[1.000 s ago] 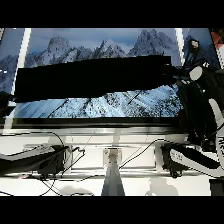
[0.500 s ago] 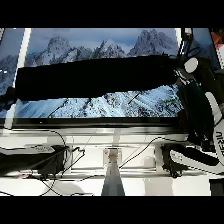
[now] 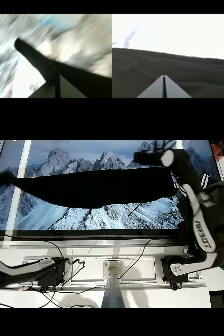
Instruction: Fold the clothes and pants, and hang the long-sleeved shirts on hangers.
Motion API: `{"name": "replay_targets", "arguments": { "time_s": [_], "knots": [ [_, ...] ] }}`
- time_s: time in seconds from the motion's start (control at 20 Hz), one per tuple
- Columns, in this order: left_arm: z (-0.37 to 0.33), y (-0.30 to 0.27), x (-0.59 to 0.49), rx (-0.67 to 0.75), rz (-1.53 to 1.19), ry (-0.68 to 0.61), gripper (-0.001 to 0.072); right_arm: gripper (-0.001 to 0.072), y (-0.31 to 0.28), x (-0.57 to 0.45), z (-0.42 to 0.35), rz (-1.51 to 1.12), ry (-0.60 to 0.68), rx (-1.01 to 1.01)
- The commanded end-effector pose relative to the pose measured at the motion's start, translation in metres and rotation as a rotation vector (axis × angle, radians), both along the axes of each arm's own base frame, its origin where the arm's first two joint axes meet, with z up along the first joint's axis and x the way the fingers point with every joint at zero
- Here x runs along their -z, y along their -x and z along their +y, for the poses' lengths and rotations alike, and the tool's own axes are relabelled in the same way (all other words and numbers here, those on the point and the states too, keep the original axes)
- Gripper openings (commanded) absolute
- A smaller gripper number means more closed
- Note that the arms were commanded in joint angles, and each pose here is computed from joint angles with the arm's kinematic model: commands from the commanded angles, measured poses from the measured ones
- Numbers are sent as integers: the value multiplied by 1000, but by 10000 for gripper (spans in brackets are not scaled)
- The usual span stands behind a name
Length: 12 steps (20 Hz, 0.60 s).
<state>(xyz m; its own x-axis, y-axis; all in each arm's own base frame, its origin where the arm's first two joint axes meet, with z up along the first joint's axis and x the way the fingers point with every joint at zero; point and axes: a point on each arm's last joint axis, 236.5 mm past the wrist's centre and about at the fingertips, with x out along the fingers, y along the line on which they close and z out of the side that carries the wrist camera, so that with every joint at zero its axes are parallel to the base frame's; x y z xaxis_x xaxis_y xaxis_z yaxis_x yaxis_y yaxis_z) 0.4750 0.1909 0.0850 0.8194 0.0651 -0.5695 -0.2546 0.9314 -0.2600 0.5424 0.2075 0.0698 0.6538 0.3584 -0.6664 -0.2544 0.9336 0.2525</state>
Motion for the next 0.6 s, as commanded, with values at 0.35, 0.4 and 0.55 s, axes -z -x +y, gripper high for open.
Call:
{"name": "replay_targets", "arguments": {
  "time_s": [0.35, 0.4, 0.55],
  "knots": [
    [-225, 17, -180, 392, -342, 268, 9, 27, 71, 61, 308, 82, -275, -371],
    [-237, 17, -183, 413, -349, 299, 9, 27, 84, 65, 327, 85, -294, -391],
    [-260, 16, -177, 458, -332, 316, 9, 27, 117, 75, 359, 95, -324, -426]
  ]
}}
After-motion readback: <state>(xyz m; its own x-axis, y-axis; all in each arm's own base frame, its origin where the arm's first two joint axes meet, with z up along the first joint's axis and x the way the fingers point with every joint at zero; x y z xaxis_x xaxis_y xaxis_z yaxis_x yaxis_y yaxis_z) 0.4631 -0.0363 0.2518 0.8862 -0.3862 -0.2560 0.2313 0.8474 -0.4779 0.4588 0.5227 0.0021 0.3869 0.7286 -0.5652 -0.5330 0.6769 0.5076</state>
